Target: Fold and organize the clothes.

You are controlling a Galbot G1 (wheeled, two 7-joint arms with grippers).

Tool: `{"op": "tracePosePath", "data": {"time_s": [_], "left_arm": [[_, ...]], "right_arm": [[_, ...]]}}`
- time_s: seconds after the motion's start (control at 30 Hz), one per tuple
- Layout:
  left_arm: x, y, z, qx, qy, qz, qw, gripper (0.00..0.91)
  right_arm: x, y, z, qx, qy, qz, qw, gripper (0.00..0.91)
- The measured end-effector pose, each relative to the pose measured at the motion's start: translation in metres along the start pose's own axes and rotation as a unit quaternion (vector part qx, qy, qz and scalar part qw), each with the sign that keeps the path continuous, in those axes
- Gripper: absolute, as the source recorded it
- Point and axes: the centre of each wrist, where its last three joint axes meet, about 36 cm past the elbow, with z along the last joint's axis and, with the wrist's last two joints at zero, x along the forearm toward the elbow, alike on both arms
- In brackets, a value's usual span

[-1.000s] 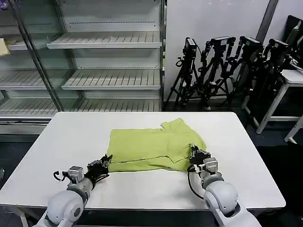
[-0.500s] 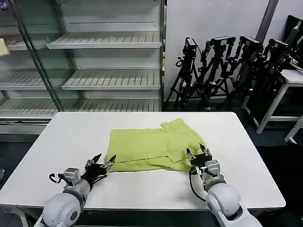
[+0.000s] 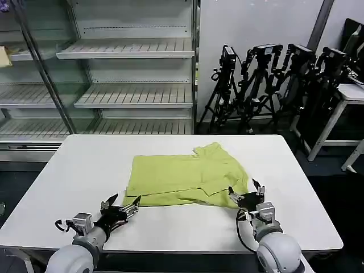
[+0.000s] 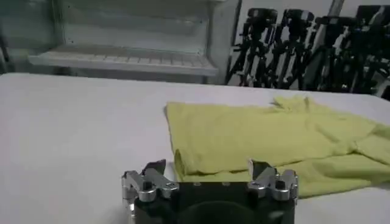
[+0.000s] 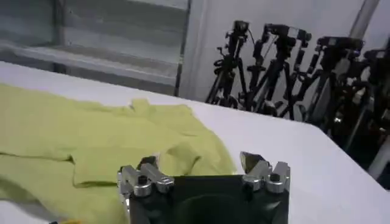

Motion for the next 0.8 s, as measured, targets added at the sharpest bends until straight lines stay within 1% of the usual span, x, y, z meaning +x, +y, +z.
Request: {"op": "tracePosePath", "data": {"time_s": [0.07,0.1,0.13,0.17,0.2,0.23,0.27,0.3,0.33,0.37,0.4,0.43,0.47,0.8], "left_arm": [[-0.003,0.000,0.003,0.002,0.004,-0.003,1.000,0.907],[-0.004,0.000,0.004,0.004,0.005,-0.004,1.000,0.806],[-0.006,0.001,0.005,0.005,0.007,-0.005,1.000,0.675],[-0.008,0.001,0.006,0.006,0.009,-0.006,1.000,0.363],[-0.010,0.002,0.008,0.007,0.011,-0.007,1.000,0.222],[-0.012,0.002,0.009,0.007,0.013,-0.008,1.000,0.181],[-0.013,0.002,0.010,0.008,0.015,-0.009,1.000,0.111],[-0.015,0.003,0.011,0.009,0.017,-0.010,1.000,0.081],[-0.017,0.004,0.013,0.009,0.019,-0.011,1.000,0.060],[-0.019,0.004,0.014,0.010,0.020,-0.013,1.000,0.050],[-0.020,0.005,0.014,0.010,0.020,-0.014,1.000,0.050],[-0.021,0.006,0.015,0.010,0.020,-0.015,1.000,0.040],[-0.022,0.006,0.015,0.011,0.020,-0.016,1.000,0.040],[-0.023,0.009,0.019,0.014,0.027,-0.011,0.999,0.040]], "right_arm": [[-0.001,0.000,0.002,-0.002,0.008,-0.001,1.000,0.907],[-0.001,0.000,0.003,-0.004,0.012,-0.002,1.000,0.907],[-0.002,0.000,0.005,-0.006,0.017,-0.003,1.000,0.907],[-0.003,0.001,0.006,-0.008,0.021,-0.005,1.000,0.907],[-0.003,0.001,0.007,-0.009,0.026,-0.006,1.000,0.907],[-0.004,0.001,0.008,-0.011,0.031,-0.008,0.999,0.907],[-0.005,0.002,0.009,-0.013,0.035,-0.010,0.999,0.907],[-0.005,0.002,0.010,-0.015,0.038,-0.012,0.999,0.907],[-0.006,0.002,0.011,-0.016,0.041,-0.013,0.999,0.756],[-0.006,0.002,0.012,-0.018,0.043,-0.015,0.999,0.524],[-0.007,0.002,0.013,-0.020,0.045,-0.017,0.999,0.312],[-0.007,0.003,0.013,-0.022,0.047,-0.018,0.998,0.131],[-0.008,0.003,0.014,-0.024,0.049,-0.020,0.998,0.000],[-0.003,0.003,0.017,-0.037,0.064,-0.033,0.997,0.000]]}}
